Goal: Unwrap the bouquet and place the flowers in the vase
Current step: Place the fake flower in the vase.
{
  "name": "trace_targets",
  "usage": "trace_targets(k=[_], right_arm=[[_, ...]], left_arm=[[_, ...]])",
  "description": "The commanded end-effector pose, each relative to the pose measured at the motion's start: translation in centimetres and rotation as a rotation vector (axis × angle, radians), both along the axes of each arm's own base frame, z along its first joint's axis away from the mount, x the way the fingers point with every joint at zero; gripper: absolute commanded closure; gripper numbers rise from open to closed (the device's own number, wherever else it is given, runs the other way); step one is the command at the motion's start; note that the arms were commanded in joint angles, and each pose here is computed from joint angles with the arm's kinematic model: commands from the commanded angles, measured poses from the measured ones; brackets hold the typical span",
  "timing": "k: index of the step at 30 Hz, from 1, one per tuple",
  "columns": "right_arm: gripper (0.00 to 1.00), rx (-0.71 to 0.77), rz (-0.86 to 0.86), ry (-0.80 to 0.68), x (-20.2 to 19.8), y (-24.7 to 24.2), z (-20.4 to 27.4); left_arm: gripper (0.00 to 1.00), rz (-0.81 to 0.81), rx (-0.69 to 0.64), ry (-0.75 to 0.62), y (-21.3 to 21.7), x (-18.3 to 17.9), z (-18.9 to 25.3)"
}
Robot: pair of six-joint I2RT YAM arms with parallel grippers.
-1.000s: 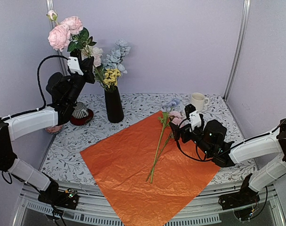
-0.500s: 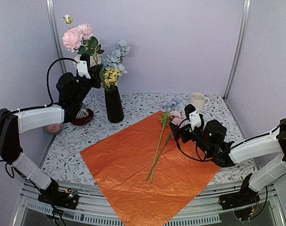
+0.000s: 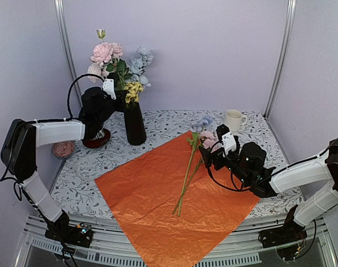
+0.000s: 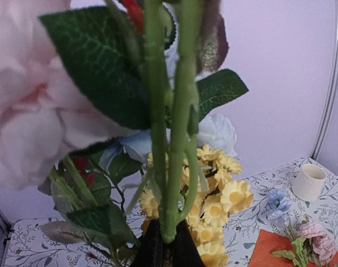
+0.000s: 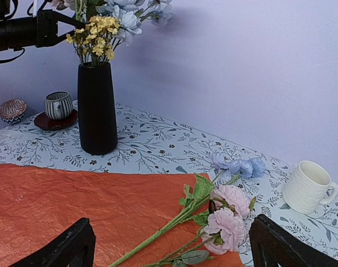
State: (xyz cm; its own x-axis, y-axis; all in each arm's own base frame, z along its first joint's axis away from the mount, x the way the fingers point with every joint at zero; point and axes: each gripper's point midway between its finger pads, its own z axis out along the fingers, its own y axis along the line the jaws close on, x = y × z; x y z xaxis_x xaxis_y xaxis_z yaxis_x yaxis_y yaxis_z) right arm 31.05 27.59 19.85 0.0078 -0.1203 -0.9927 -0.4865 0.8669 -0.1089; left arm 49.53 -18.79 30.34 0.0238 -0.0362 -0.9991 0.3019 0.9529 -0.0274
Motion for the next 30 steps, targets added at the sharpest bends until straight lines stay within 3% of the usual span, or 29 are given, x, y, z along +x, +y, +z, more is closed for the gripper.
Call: trace_targets(k=[1,14,25,30], right_arm=[[0.01,0.003,0.017,-0.007,0.2,0.7,0.4],[0.01,-0.002,0.022,-0.006,0.2,0.8,0.4],[0.01,-0.003,0.028,-0.005,0.2,0.9,0.4],[0.01,-0.004,0.033,-0.002,0.2,1.1,0.4]], left_arm=[[1.0,-0.017,-0.004,0.088,0.0,0.9,-2.2],[1.0,-0.033,-0.003,0.185,-0.6,1.8,-5.2],[0.66,-0.063,-0.055,0.152,-0.1,-0.7,-2.4],[0.64,-0.066,-0.072,0.124,0.4,-2.0,-0.9]])
